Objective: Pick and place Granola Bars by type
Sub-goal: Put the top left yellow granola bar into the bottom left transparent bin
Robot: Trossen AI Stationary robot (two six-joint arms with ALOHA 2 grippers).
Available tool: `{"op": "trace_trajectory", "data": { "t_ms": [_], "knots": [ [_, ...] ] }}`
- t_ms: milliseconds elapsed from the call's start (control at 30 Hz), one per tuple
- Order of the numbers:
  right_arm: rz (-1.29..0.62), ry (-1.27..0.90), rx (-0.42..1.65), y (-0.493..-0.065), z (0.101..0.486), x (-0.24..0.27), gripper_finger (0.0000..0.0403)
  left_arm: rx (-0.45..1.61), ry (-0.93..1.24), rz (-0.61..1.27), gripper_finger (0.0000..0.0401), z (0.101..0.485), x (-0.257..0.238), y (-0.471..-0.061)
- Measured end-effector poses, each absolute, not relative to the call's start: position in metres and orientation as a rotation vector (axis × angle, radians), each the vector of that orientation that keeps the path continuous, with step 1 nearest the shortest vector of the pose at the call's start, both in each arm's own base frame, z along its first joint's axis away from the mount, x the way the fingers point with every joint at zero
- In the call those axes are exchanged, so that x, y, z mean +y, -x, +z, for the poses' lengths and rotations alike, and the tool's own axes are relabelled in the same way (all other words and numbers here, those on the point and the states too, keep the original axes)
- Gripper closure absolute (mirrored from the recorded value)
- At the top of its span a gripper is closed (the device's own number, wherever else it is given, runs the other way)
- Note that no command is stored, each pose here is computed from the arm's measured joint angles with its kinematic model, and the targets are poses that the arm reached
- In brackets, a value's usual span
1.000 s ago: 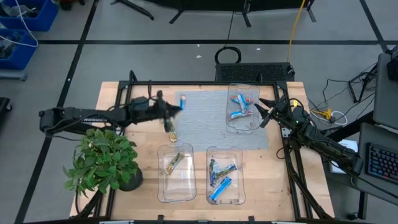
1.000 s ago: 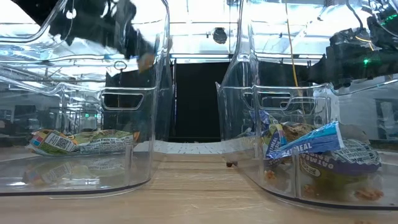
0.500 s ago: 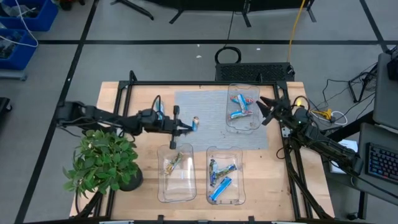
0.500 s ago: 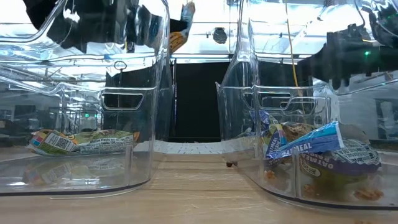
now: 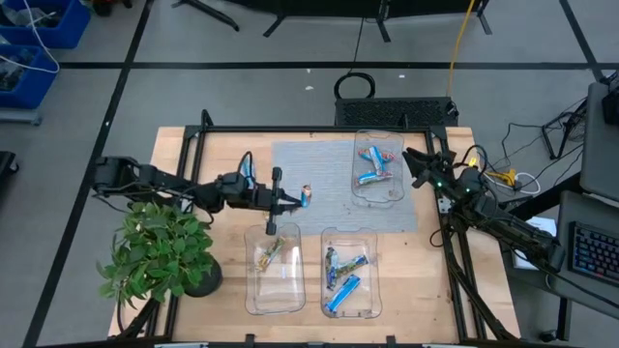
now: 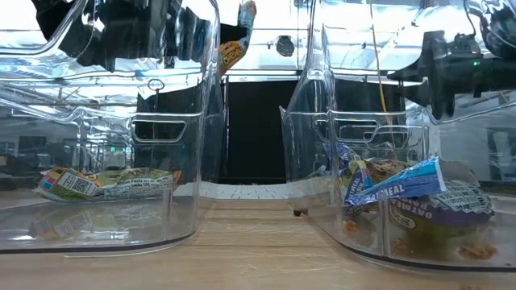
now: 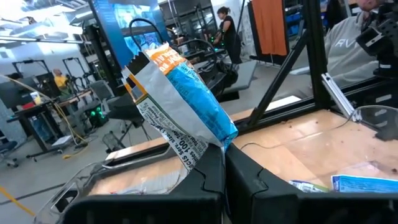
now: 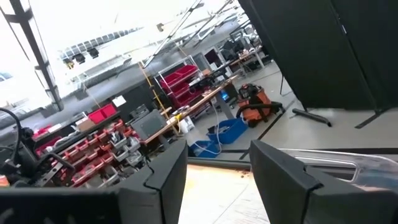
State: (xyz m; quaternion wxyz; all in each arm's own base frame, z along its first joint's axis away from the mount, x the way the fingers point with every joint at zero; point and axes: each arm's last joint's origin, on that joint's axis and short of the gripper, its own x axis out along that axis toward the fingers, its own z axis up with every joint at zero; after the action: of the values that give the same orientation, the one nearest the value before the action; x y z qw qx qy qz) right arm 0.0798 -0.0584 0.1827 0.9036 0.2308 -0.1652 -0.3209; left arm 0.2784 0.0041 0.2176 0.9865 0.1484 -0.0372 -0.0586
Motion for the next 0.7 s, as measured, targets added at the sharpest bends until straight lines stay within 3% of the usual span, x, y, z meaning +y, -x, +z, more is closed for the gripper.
{"op": "trace_trajectory", "data": {
  "t_ms": [400,700],
  "knots": [
    [-0.735,-0.47,-0.36,-0.079,0.183,-0.06,0.0234,-0.074,-0.284,-0.121,0.0398,0.218,0.004,-0.278],
    [-0.229,-0.368,-0.42,-0.085,0.205,-0.047,0.0234,-0.091,-0.28,-0.12,0.0398,0.223,0.007,-0.281]
  ]
}}
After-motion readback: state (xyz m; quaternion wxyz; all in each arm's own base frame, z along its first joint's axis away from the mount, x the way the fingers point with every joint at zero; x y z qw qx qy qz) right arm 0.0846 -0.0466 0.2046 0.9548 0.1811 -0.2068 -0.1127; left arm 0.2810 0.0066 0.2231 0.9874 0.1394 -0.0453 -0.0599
